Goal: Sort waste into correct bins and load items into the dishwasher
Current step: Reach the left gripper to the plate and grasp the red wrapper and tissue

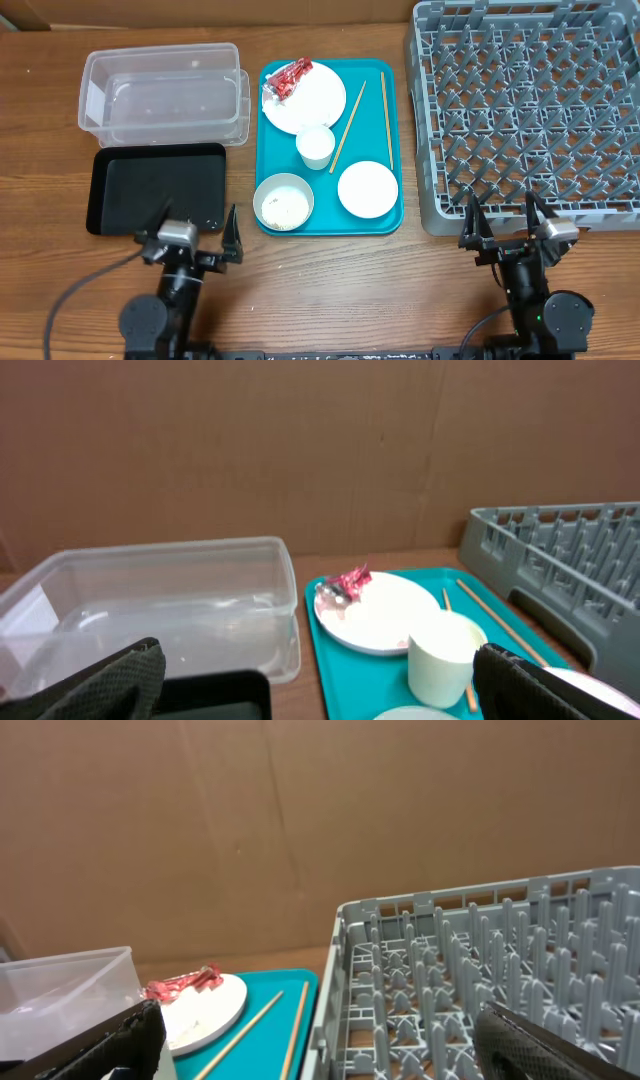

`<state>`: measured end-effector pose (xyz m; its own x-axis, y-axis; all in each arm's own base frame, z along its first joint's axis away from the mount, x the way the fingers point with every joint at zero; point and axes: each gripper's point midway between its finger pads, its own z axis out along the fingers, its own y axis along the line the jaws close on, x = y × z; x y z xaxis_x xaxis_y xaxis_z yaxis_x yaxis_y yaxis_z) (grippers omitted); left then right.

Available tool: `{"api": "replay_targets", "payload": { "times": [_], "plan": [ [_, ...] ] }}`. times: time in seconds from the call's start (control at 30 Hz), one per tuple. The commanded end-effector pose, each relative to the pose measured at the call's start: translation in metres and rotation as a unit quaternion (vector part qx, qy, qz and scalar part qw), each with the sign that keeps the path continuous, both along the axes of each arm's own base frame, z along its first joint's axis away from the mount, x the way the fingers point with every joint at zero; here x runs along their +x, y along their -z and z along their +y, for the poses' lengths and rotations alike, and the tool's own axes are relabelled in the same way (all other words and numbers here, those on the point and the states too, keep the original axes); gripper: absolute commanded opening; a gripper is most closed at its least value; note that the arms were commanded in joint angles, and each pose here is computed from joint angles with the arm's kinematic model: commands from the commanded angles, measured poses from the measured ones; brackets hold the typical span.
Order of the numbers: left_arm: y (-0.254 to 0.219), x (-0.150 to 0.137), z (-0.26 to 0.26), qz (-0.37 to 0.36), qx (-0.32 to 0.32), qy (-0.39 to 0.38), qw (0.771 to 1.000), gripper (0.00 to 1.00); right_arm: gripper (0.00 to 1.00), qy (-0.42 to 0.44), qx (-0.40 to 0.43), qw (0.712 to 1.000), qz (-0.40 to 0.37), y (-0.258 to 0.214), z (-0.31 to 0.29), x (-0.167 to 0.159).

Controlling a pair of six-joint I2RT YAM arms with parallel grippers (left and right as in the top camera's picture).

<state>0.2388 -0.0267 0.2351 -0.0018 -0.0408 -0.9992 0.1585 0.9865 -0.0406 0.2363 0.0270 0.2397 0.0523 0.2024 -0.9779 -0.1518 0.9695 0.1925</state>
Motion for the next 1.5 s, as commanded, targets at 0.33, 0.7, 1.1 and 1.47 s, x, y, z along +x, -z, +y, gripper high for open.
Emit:
{"api": "replay_targets", "payload": {
  "times": [0.33,0.7,1.1,1.47],
  "plan": [
    [-0.101,0.084,-0.025,0.116,0.033,0.081,0.989,1.0,1.0,-0.011,-0.009,0.996,0.091,-0.085,0.006,0.022],
    [-0.11,0.201,-0.07,0.32,0.084,0.163,0.929,1.0,1.0,-0.021,-0.014,0.973,0.227,-0.116,0.011,0.055],
    [-0.004,0.27,-0.093,0.413,0.188,0.231,0.861,1.0,1.0,-0.094,0.006,0.939,0.329,-0.065,0.038,0.078],
    [0.13,0.319,-0.108,0.461,0.273,0.207,0.819,1.0,1.0,-0.1,0.01,0.921,0.376,-0.041,0.04,0.079]
  ]
}}
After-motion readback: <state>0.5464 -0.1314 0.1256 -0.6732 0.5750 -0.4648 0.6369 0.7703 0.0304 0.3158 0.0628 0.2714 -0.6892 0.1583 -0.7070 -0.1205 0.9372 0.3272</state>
